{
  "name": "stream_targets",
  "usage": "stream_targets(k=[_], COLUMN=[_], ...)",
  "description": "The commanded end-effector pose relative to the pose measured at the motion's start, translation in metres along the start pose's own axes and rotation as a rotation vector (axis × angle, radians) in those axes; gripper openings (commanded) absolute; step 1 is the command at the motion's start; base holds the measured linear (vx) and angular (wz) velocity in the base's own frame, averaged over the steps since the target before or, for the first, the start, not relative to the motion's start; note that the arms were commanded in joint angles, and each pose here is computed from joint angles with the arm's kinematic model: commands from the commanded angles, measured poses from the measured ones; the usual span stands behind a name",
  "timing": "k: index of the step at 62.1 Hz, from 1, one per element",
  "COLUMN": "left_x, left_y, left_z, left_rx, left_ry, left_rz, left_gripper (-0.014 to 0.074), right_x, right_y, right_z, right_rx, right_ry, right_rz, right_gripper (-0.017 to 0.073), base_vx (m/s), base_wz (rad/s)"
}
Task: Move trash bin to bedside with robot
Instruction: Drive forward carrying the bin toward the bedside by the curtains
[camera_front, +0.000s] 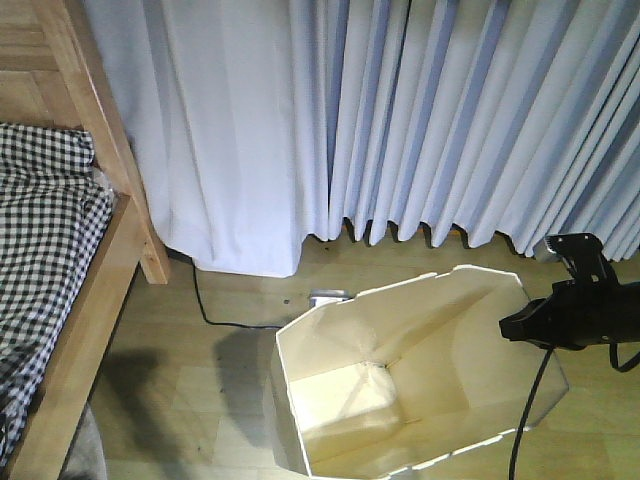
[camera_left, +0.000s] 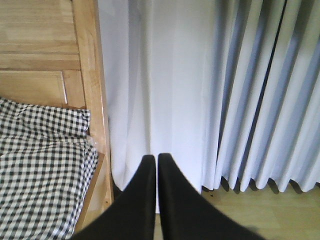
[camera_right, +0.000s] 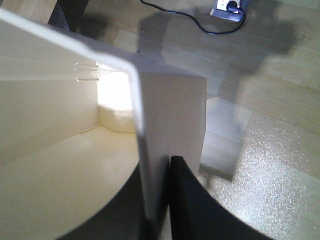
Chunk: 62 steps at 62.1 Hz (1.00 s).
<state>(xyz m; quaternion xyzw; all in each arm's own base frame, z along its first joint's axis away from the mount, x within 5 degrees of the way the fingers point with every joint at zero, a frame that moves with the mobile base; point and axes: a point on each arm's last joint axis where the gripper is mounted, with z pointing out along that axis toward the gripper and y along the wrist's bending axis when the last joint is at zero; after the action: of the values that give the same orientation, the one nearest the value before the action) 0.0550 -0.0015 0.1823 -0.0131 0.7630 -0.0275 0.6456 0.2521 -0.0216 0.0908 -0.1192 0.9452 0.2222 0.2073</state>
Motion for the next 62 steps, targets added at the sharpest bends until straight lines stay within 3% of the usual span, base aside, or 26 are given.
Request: stream_targets(k=[1,62], left_x=[0.0029,0.0029], left_y=[-0.0001,-0.0001], left_z=[0.0016,0.0016], left_rx=[0.009,0.009], left_ry=[-0.049,-0.049], left_rz=[-0.012,-0.012], left_gripper=[-0.0006,-0.0006], right_x=[-0.0203,-0.0207], right_y=[0.0193,0.0191], right_z=[-0.0149,-0.0150], right_rx=[-0.166,-0.165], right_ry=[-0.136,-0.138], right_rz=[0.047,0.048], right_gripper=[-0.0006,-0.0006], base_vx=[0.20,0.04], base_wz=[-0.05,-0.03])
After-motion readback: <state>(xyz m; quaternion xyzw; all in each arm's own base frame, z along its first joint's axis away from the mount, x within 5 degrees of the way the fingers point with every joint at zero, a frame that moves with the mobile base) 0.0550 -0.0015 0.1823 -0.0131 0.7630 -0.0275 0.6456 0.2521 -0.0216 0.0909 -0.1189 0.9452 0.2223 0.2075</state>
